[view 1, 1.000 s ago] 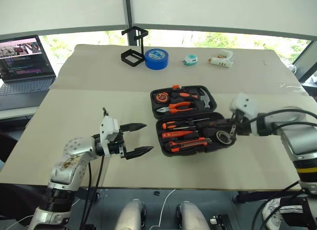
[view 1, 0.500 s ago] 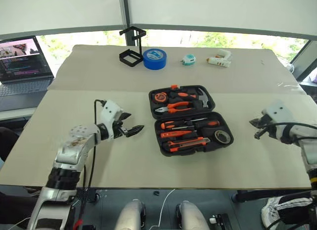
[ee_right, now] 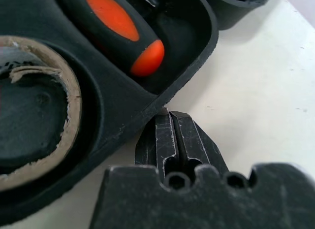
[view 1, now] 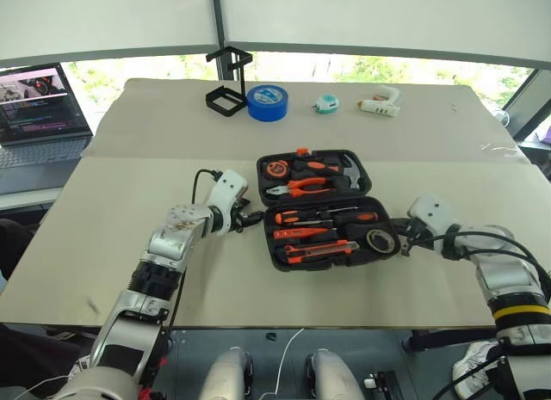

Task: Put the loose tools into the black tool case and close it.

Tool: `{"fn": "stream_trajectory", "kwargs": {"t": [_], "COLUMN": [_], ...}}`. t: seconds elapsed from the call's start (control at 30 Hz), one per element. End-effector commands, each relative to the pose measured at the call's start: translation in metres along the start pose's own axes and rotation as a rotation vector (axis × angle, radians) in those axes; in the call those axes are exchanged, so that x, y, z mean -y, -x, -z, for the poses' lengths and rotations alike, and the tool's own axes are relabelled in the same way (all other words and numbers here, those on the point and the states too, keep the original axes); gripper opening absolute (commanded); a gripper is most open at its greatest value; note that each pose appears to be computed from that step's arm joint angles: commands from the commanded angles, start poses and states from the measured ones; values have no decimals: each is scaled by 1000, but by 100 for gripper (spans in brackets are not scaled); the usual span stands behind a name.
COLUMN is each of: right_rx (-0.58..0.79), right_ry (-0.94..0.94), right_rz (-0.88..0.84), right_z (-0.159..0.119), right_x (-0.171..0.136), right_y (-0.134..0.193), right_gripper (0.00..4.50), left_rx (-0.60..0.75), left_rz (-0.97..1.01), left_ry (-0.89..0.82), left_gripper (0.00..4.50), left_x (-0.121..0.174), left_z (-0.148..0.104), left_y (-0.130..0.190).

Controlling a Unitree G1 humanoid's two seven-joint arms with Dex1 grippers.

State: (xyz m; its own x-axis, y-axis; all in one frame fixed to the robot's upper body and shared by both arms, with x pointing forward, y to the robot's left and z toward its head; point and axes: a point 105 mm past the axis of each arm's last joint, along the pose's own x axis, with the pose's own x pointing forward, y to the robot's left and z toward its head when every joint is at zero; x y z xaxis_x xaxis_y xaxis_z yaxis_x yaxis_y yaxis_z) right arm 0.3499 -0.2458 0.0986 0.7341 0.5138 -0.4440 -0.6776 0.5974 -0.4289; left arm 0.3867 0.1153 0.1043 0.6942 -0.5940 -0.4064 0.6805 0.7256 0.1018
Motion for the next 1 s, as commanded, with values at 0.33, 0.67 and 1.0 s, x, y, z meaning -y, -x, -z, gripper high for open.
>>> {"fn": "stream_trajectory", "kwargs": {"t": [0.33,0.67,1.0], "right_rx": [53,50,107], "right_ry": [-5,11,-30], "right_rz": [-30,90,-109], "right_z": [-22,-27,-43], "right_x": [-8,7,-51], "right_y": [-4,-21,-6], "right_gripper": [0,0,0], "left_rx": [32,37,3], "left_rz": [10,34,253], "left_ry": [-7,18,-43], "left_gripper": [8,8,8], "left_x": [6,15,41], "left_z": [0,-3,14], "left_y": [2,-16,6]}}
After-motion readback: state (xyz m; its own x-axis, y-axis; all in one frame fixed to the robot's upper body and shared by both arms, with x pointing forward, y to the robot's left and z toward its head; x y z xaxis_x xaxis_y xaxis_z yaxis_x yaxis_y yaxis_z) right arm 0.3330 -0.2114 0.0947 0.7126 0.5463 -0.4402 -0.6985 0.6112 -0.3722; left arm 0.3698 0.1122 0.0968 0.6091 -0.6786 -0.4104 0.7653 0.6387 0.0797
